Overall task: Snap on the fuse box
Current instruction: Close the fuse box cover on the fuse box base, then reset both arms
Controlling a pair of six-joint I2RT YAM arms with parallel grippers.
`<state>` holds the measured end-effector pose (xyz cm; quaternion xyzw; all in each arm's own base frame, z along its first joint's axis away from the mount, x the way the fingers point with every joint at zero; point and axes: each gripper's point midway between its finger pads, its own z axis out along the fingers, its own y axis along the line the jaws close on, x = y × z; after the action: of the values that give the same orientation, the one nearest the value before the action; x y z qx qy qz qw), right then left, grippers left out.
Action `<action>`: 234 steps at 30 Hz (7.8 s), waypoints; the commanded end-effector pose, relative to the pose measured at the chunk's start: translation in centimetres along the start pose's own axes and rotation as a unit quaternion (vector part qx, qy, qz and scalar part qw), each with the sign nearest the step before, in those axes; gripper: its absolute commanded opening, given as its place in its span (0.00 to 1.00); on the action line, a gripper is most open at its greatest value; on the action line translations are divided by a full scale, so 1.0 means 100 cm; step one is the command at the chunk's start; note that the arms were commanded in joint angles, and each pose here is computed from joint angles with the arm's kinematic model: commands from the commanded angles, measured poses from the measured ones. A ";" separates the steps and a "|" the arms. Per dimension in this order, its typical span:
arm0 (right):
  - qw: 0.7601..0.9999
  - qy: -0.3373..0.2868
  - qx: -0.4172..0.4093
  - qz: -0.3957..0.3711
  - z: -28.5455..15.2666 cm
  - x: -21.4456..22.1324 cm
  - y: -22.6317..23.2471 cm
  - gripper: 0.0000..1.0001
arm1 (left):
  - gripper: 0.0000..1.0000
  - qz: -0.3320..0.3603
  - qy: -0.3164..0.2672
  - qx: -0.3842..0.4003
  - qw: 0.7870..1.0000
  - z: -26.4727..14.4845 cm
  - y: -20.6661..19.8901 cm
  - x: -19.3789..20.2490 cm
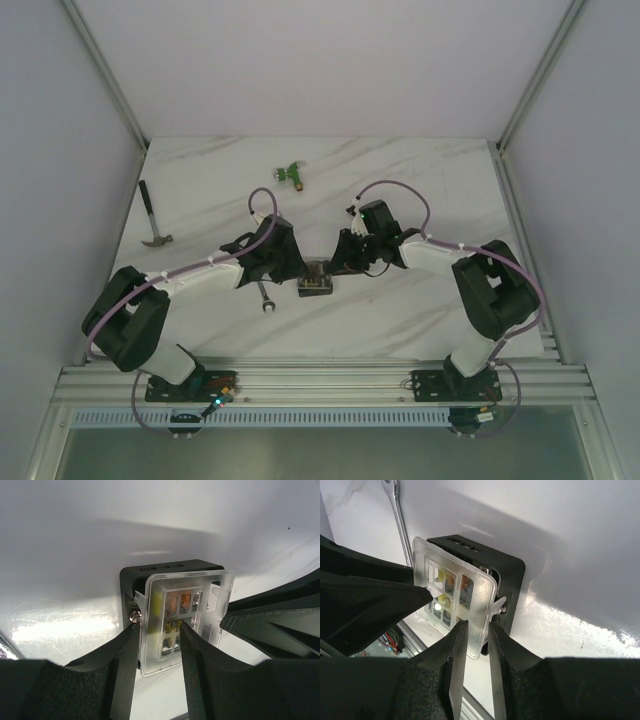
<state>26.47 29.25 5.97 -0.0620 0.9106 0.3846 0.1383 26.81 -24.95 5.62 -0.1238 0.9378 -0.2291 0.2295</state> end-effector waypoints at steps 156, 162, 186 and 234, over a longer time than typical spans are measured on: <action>0.994 0.078 0.026 -0.067 0.042 0.022 -0.041 0.24 | 0.31 -0.029 0.110 0.048 0.992 0.031 0.050 0.058; 0.994 0.020 0.040 -0.095 0.022 -0.008 -0.024 0.30 | 0.32 -0.001 0.107 0.105 0.989 0.020 -0.006 0.058; 0.777 -0.471 0.399 -0.123 -0.229 -0.103 -0.155 0.99 | 1.00 -0.050 -0.342 -0.161 0.924 -0.117 0.136 -0.137; 0.741 -0.522 0.384 -0.175 -0.226 -0.114 -0.222 1.00 | 1.00 0.198 -0.483 -0.146 0.840 -0.076 0.206 -0.194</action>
<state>36.68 -2.11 7.38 0.0397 0.7609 -0.0572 0.6451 37.28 3.85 6.81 -0.1211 0.7752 0.0776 0.6152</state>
